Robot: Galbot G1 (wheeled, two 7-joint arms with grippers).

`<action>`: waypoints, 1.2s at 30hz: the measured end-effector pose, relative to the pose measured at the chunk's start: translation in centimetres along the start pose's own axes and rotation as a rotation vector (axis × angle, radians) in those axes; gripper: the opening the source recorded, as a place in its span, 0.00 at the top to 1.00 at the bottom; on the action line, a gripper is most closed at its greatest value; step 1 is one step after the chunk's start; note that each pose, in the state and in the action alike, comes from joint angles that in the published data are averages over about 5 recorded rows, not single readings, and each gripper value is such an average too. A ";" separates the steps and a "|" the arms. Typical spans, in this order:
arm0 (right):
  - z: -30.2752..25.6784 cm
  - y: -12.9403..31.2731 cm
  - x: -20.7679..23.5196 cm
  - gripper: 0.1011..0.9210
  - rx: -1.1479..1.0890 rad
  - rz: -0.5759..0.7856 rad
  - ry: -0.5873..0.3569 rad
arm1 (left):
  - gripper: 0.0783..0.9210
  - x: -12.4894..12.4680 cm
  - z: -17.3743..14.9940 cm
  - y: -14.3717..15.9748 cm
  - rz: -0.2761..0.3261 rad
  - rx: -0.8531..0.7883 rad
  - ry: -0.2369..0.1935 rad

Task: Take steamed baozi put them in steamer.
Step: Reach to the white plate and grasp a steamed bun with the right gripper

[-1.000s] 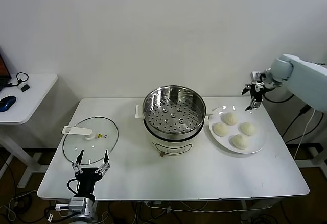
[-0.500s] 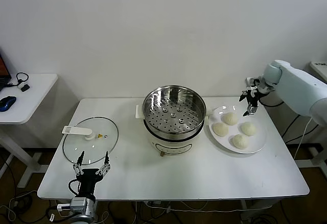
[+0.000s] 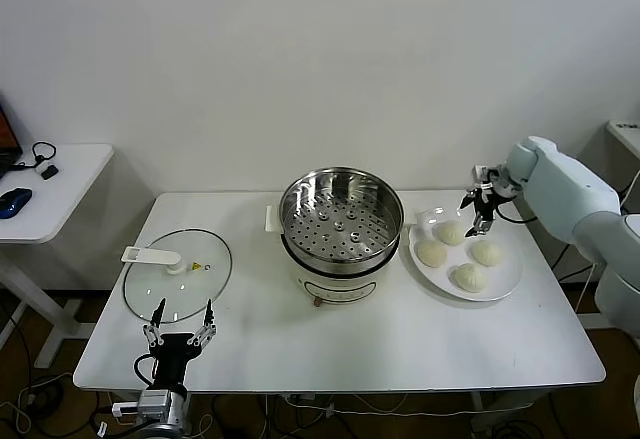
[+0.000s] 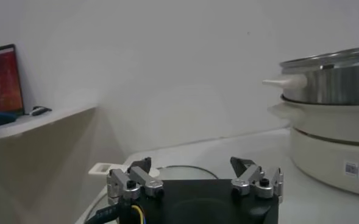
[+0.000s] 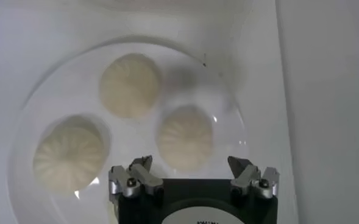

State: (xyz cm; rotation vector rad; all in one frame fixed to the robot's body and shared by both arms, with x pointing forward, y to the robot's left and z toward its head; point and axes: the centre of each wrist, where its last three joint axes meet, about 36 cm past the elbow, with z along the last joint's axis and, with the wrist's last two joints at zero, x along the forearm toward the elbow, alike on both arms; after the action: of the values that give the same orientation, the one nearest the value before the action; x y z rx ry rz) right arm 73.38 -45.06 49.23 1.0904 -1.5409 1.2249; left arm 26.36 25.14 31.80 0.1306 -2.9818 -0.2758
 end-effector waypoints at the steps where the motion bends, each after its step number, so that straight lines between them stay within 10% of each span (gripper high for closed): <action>1: 0.1 0.1 -0.2 0.12 -0.004 0.001 -0.001 | 0.12 0.0 0.0 0.0 0.000 0.000 0.000; 36: -0.6 1.4 -3.8 0.12 -0.046 0.041 -0.026 | 0.12 0.8 0.6 -0.6 0.015 0.006 -0.018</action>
State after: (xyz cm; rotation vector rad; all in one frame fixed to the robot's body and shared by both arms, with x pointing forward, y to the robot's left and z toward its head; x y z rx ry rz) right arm 73.07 -43.87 45.35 1.0534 -1.6107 1.2016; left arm 25.56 24.62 31.23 0.1067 -3.0001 -0.2680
